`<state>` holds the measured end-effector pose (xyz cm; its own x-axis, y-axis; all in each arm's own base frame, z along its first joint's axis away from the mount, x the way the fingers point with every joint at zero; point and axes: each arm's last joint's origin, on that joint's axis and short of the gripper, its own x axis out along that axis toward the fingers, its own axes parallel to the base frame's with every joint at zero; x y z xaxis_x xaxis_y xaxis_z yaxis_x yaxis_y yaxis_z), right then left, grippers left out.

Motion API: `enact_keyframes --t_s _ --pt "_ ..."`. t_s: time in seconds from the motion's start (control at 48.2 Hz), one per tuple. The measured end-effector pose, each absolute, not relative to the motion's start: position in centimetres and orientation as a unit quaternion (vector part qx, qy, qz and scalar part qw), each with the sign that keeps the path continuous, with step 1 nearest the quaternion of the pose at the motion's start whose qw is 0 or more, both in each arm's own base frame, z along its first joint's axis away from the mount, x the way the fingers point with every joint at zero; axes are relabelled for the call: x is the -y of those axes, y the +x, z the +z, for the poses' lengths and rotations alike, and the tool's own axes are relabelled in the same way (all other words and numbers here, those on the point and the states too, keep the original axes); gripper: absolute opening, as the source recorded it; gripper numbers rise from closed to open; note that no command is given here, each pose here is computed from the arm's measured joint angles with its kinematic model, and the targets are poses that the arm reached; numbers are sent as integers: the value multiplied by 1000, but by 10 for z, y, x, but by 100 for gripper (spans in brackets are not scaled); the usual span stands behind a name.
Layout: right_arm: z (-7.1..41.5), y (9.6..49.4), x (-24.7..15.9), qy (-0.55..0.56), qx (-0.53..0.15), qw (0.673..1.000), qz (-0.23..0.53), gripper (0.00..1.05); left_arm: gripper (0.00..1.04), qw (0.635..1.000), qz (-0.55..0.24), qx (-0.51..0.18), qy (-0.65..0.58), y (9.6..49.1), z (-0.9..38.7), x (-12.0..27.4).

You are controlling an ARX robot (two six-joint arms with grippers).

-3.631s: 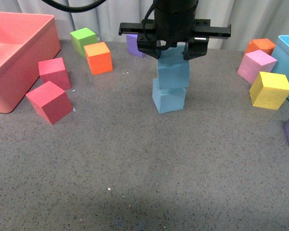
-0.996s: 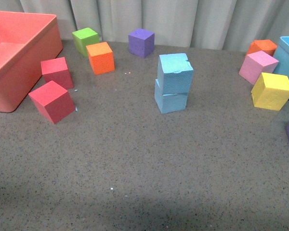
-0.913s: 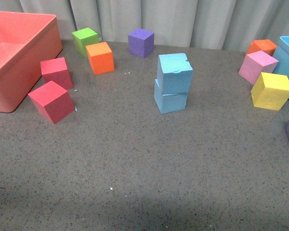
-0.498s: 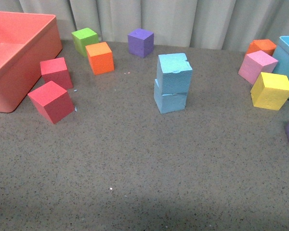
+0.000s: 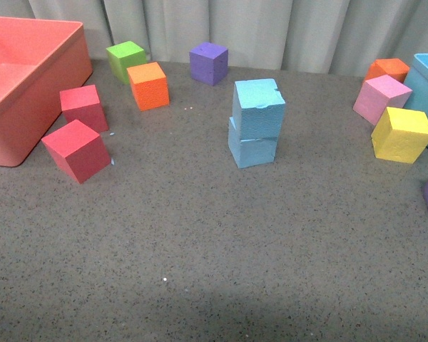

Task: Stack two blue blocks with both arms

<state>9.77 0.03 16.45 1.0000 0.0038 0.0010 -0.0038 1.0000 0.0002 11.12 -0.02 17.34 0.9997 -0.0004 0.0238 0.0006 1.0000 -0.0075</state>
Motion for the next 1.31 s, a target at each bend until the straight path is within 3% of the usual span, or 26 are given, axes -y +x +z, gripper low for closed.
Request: enact_keyframes --t_s 0.477,0.705,0.788,1.017,1.307 --pt "164 98 0 0 0 1000 2 95 4 1000 -1 8 -4 97 170 0" --pt "164 98 0 0 0 1000 2 95 43 1000 -1 8 -4 97 170 0" --pt "164 98 0 0 0 1000 2 95 63 1000 0 8 -4 97 170 0" --pt "164 98 0 0 0 1000 2 95 99 1000 -1 8 -4 97 170 0" --pt "164 98 0 0 0 1000 2 95 98 1000 -1 8 -3 97 170 0"
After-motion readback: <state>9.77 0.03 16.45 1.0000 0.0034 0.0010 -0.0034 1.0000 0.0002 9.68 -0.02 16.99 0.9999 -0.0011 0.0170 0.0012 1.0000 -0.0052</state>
